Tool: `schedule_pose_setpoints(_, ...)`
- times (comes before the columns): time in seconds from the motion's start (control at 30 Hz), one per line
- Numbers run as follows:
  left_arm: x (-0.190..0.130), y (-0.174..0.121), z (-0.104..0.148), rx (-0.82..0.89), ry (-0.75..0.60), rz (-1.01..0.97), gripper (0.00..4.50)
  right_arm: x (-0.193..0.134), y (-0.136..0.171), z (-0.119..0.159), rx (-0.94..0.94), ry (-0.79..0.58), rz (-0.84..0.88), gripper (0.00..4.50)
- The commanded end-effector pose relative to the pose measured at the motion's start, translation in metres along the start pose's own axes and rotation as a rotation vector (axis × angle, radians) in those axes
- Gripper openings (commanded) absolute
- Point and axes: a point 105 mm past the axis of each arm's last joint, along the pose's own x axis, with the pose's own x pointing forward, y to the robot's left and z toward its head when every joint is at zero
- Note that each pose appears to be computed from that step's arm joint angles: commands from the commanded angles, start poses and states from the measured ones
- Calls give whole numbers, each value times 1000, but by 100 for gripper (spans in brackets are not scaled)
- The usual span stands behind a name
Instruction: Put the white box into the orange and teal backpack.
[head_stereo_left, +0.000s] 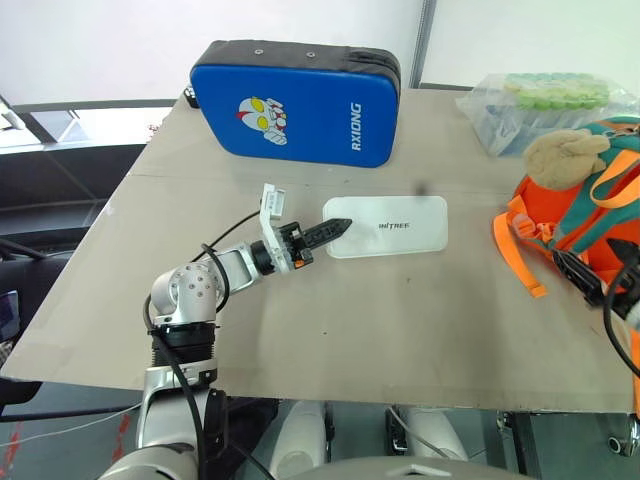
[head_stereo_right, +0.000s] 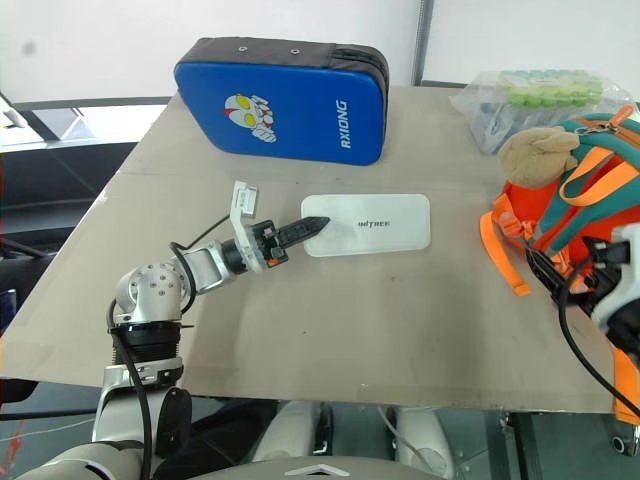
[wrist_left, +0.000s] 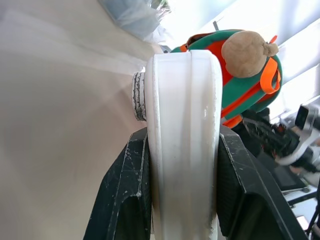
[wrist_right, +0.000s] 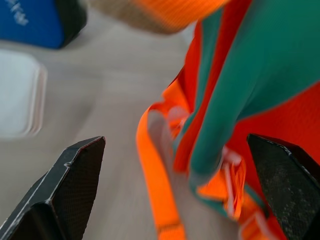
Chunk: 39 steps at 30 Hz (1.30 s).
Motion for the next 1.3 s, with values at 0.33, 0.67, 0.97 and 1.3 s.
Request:
schedule_pose_setpoints(0.33,-5,-27,19,145,-112,-16,106,56,-4,54,-133,-248,-93,219)
schedule_pose_setpoints(0.67,-24,-8,71,180,-408,144,106,66,65,114,-219,-467,331,9)
schedule_pose_setpoints(0.97,-65,-4,118,235,-649,285,106,38,130,173,-217,-652,747,9)
schedule_pose_setpoints(1.3,-114,-19,120,364,-643,382,106,22,182,115,-209,-429,1156,9)
